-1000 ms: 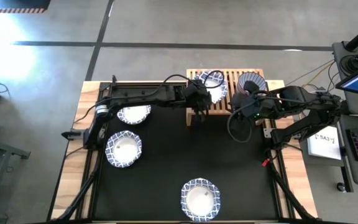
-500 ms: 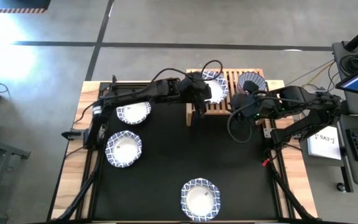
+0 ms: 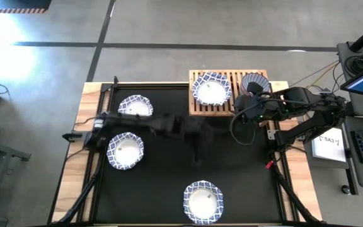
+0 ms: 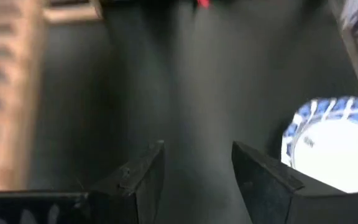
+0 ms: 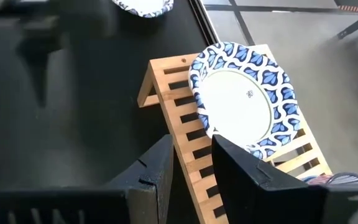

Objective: Place and stack bowls onto a shelf
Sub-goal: Stack the white bowl on top of the other white bowl on the shelf

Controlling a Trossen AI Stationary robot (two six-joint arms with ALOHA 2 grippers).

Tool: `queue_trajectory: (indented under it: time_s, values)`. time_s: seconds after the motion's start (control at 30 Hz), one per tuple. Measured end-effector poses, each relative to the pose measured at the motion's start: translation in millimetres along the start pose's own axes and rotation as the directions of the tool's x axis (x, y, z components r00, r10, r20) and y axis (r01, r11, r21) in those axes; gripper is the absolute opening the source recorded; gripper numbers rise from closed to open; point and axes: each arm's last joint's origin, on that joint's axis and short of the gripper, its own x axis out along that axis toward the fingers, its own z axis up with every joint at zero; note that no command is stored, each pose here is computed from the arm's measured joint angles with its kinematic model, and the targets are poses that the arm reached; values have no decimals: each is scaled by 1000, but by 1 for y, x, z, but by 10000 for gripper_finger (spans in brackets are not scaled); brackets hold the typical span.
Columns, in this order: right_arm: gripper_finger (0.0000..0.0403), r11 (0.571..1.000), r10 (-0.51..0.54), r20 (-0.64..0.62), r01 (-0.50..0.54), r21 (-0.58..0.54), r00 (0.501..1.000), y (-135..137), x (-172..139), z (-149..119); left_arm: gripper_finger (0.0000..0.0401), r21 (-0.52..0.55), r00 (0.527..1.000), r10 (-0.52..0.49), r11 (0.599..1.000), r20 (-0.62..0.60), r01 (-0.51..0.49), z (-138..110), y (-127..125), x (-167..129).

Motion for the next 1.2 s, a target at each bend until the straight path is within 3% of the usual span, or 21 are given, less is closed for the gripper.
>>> queue_trajectory:
  time_s: [0.1, 0.3, 0.57, 0.97, 1.2]
  values:
    - [100, 1000, 0, -1, 0, 19, 1000, 0, 0, 0, 170, -57, 996, 32, 998, -88, -37, -15, -25, 16]
    - [100, 999, 8, -4, -7, 47, 1000, 0, 0, 0, 170, -185, 978, -34, 983, -205, -4, -53, -66, 51]
    - [100, 996, 15, -5, -15, 91, 1000, 0, 0, 0, 170, -291, 976, -136, 953, -168, 83, -87, -114, 79]
    - [100, 987, 51, -14, -48, 152, 999, 2, 0, -1, 170, -461, 983, -105, 887, -148, 26, -121, -123, 105]
    - [100, 983, 66, -20, -62, 173, 998, 2, 0, -1, 170, -470, 988, -137, 878, -76, 86, -120, -136, 105]
